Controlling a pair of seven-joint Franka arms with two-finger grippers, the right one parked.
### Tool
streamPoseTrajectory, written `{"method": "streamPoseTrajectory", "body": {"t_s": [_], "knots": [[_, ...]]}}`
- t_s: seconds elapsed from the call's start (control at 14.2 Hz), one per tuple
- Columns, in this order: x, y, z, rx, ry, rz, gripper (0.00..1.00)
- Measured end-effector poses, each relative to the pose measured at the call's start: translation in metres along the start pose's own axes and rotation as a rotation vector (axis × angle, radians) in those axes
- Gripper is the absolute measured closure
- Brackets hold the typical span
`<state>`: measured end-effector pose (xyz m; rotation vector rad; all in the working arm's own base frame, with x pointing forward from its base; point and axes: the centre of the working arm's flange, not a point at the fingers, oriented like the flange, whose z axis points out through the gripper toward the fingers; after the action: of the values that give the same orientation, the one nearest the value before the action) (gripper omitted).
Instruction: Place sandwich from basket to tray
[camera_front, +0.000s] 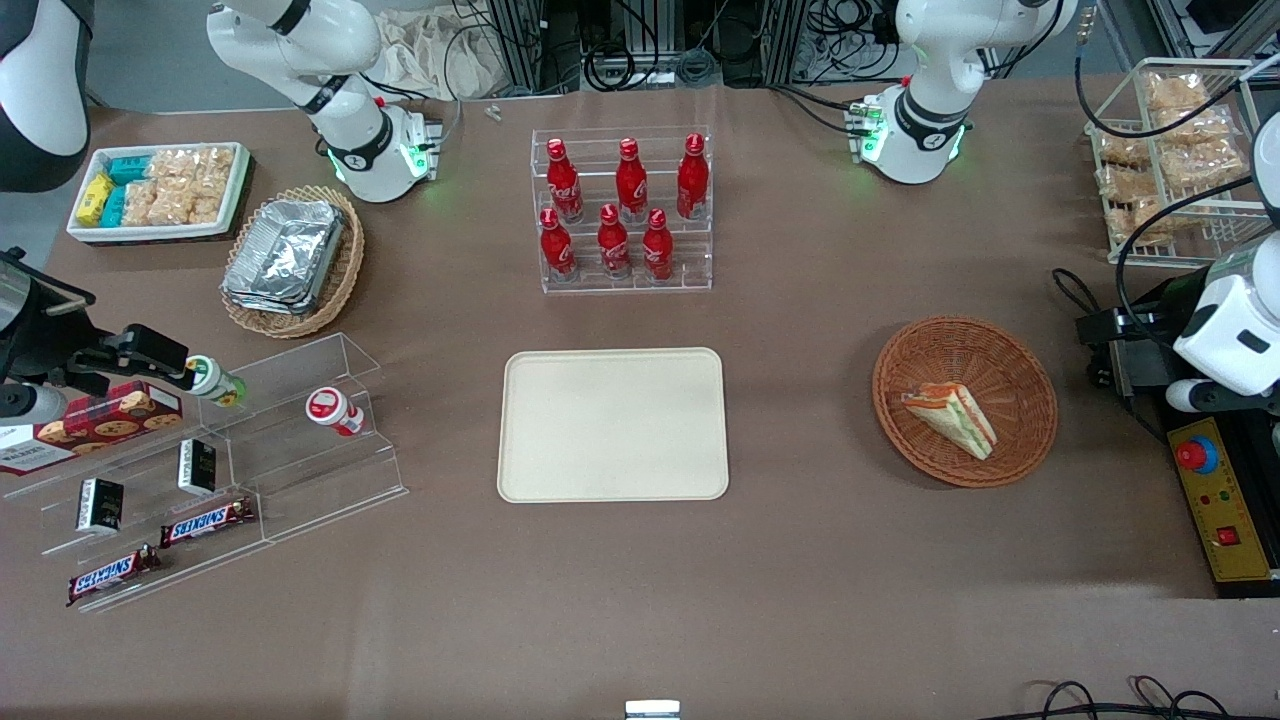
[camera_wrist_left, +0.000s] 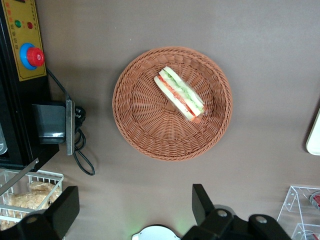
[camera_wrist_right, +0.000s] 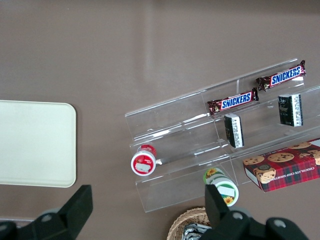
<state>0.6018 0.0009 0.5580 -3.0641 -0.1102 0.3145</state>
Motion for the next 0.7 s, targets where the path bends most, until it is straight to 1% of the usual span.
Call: {"method": "streamPoseTrajectory", "body": {"t_s": [0.14, 0.35, 0.7], "knots": [[0.0, 0.0, -0.005, -0.006, 0.011, -0.001, 0.0], [0.001, -0.001, -0.004, -0.007, 0.009, -0.003, 0.0], [0.002, 0.001, 0.021, -0.01, -0.043, 0.001, 0.0]]}}
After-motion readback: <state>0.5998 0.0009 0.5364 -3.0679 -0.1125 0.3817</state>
